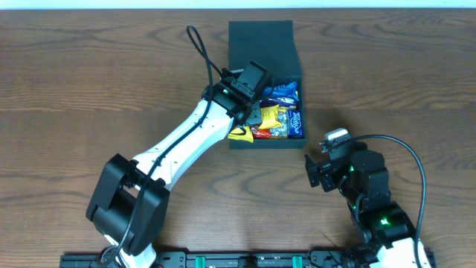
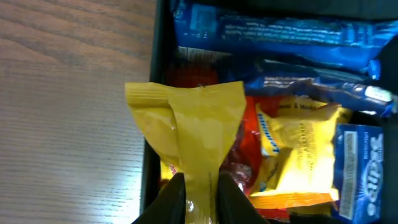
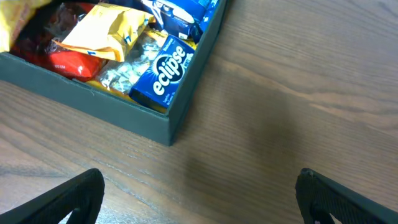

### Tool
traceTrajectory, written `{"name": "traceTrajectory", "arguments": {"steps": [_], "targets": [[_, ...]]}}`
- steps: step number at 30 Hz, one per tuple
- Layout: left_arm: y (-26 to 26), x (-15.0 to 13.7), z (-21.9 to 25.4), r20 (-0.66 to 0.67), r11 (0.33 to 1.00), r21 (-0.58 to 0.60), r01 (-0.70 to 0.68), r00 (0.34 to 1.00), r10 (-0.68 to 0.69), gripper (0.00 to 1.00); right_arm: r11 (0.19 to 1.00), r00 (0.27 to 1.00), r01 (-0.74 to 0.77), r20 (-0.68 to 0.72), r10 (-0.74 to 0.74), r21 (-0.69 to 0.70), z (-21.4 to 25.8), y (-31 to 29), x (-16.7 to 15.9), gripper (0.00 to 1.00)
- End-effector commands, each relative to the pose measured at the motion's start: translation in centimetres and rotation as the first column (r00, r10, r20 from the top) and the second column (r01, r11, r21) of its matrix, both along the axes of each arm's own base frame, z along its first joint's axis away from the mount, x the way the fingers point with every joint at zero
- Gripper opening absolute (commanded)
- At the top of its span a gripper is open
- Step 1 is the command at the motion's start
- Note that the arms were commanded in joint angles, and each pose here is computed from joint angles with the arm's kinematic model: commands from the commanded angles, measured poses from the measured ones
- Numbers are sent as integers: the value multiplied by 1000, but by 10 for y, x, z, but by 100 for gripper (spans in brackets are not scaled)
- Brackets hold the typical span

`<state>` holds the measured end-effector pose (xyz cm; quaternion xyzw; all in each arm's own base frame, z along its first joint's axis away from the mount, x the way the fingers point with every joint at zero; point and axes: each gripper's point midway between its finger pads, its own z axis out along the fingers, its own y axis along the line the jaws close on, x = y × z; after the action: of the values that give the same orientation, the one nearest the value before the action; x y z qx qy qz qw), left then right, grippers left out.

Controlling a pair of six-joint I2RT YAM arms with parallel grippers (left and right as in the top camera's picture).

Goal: Pack container
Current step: 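Carry the second yellow packet over the box and lower it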

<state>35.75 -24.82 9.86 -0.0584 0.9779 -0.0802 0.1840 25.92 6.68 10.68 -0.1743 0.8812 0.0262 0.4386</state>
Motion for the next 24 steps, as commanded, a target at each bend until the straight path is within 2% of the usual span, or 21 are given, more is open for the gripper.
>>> {"name": "traceTrajectory", "arguments": {"steps": [1,10,16,18,19,24], "targets": [[1,2,12,38,999,-14,-41,998,41,18,1000,1000,16,-2,-16,11,-1,-3,0,99],[-6,4,-8,66,996,-62,-64,995,68,18,1000,1000,16,-2,-16,11,-1,-3,0,99],[-13,7,-4,85,994,-89,-58,994,66,18,1000,1000,16,-2,-16,11,-1,-3,0,99],[-13,8,-3,89,994,-92,-57,994,65,9,1000,1000,16,-2,-16,11,-1,-3,0,99],[-13,8,-4,90,994,-92,-57,994,66,8,1000,1000,16,-2,-16,10,-1,-3,0,99],[-16,7,-4,94,994,-95,-52,994,61,10,1000,1000,16,-2,-16,11,-1,-3,0,99]]}}
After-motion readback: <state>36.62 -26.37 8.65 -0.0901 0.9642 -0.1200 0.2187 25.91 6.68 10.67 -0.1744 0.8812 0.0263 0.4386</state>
